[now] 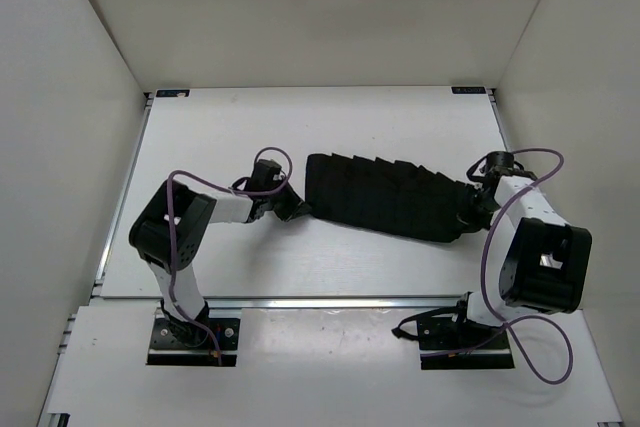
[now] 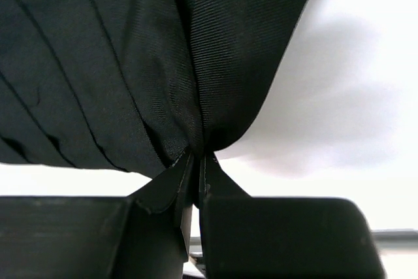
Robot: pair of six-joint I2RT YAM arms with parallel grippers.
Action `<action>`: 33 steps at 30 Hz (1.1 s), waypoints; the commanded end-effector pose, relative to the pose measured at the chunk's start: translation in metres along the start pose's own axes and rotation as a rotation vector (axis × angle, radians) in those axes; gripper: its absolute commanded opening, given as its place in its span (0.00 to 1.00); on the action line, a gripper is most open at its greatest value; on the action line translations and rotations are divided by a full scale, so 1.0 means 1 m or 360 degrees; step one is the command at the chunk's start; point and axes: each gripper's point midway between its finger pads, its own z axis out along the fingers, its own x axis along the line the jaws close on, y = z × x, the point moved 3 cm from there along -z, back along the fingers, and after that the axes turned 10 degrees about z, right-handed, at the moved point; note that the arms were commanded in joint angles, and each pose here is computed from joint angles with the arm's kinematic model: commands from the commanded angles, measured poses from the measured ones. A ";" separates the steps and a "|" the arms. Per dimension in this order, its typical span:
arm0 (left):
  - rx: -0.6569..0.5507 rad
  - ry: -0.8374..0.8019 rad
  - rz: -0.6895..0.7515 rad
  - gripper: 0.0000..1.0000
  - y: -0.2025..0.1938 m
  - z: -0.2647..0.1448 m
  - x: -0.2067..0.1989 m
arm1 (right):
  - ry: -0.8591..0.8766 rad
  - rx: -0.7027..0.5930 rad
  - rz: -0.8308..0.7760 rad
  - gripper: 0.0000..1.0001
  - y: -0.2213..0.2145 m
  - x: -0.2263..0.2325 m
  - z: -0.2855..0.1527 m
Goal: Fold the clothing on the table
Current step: Fold the skirt
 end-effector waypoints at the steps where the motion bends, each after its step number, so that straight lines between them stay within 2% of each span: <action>1: 0.0007 0.0016 0.0039 0.00 -0.028 -0.018 0.004 | -0.0114 -0.0127 -0.0045 0.00 0.015 -0.007 -0.028; 4: -0.0023 -0.0037 -0.0007 0.00 -0.040 -0.029 0.004 | -0.0041 -0.0251 -0.0135 0.00 0.032 0.028 -0.059; 8: -0.0005 -0.0032 -0.0004 0.00 -0.047 -0.029 0.005 | 0.0218 -0.0292 -0.0422 0.00 0.017 0.124 -0.087; 13: -0.0007 -0.0054 0.0032 0.00 -0.047 -0.027 -0.003 | 0.0501 -0.0197 -0.0842 0.00 -0.055 0.230 -0.087; 16: 0.0008 -0.0057 0.0011 0.00 -0.047 -0.029 0.000 | 0.0566 -0.0103 -0.1014 0.00 -0.093 0.267 -0.075; 19: 0.0013 -0.0067 0.0013 0.00 -0.046 -0.030 0.003 | 0.0571 -0.0021 -0.1167 0.00 -0.125 0.291 -0.051; 25: 0.0065 -0.0039 0.0018 0.00 -0.048 -0.035 0.015 | 0.0465 0.0138 -0.1383 0.00 -0.164 0.306 0.000; 31: 0.0099 -0.0023 0.0030 0.00 -0.053 -0.040 0.023 | 0.0500 0.0124 -0.1492 0.00 -0.182 0.326 -0.003; 33: 0.0104 -0.0050 0.0041 0.03 -0.052 -0.042 0.019 | 0.0489 0.0135 -0.1506 0.00 -0.181 0.329 0.002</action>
